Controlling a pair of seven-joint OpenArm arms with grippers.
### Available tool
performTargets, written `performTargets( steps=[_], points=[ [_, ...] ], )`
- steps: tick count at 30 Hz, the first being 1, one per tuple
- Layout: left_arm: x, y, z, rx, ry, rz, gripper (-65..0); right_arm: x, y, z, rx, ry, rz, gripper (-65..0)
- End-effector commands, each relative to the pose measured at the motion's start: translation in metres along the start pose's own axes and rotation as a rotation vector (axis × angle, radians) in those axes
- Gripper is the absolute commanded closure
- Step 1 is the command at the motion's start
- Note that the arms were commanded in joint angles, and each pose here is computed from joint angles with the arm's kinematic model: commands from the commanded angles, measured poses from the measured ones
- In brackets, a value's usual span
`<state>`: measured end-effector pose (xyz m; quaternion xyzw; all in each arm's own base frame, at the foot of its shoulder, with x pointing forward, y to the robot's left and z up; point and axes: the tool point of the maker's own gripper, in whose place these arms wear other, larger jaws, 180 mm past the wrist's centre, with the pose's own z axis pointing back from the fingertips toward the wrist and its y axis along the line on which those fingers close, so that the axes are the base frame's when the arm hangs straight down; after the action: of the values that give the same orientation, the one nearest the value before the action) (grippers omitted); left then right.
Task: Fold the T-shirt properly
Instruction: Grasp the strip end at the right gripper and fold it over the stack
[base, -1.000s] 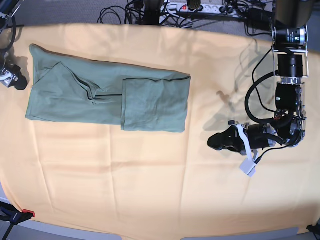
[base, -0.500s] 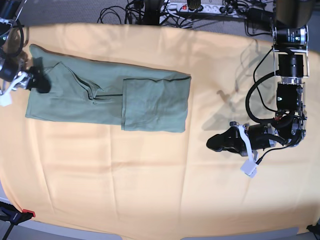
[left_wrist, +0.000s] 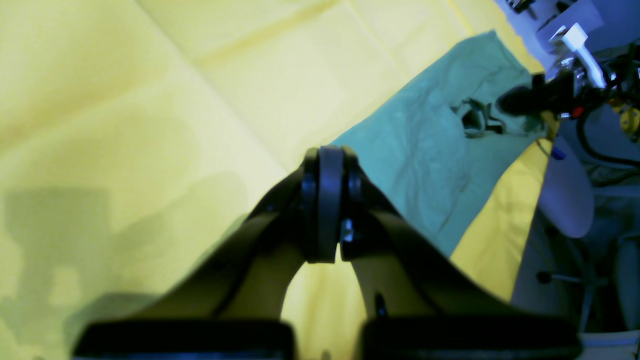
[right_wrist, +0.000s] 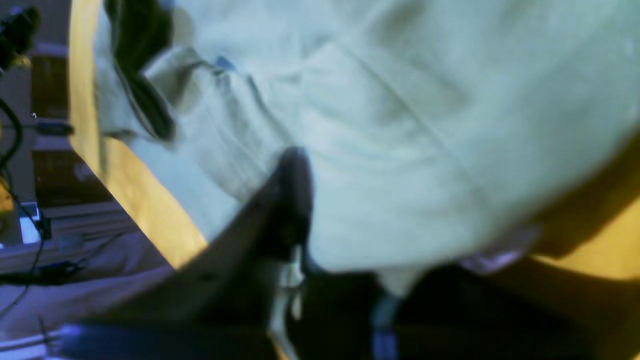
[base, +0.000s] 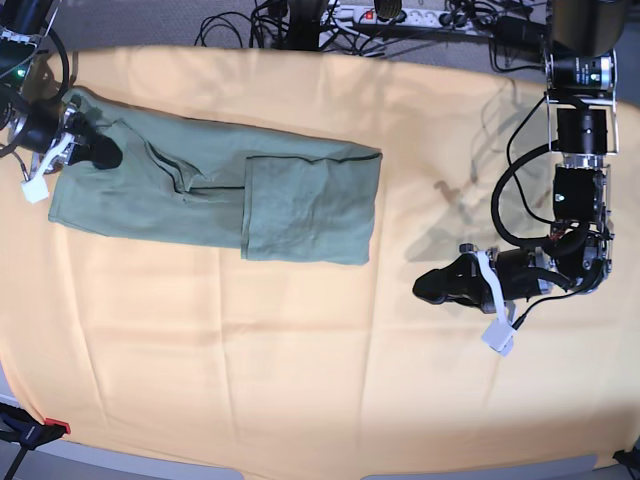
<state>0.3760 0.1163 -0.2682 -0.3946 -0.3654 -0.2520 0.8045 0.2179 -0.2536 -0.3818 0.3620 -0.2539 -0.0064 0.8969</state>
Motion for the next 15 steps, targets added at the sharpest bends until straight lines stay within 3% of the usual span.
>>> performTargets(
  steps=[1, 4, 8, 15],
  points=[
    [0.024, -0.003, 0.007, -0.006, -0.057, -0.043, 0.0, 0.015, -0.001, 0.009, -0.014, -0.021, 0.036, 0.0],
    [0.024, -0.003, 0.007, -0.005, -0.056, -0.043, 0.0, 0.021, -0.003, 0.016, -0.035, -0.014, 0.063, 0.0],
    [0.024, -0.003, 0.007, -0.005, -0.056, -0.043, 0.0, 0.029, -0.007, 0.025, -0.142, 0.027, 0.169, 0.0],
    [0.024, -0.003, 0.007, -0.005, -0.057, -0.043, 0.0, 0.061, -0.017, 0.049, -0.433, 0.035, 0.377, 0.0]
  ],
)
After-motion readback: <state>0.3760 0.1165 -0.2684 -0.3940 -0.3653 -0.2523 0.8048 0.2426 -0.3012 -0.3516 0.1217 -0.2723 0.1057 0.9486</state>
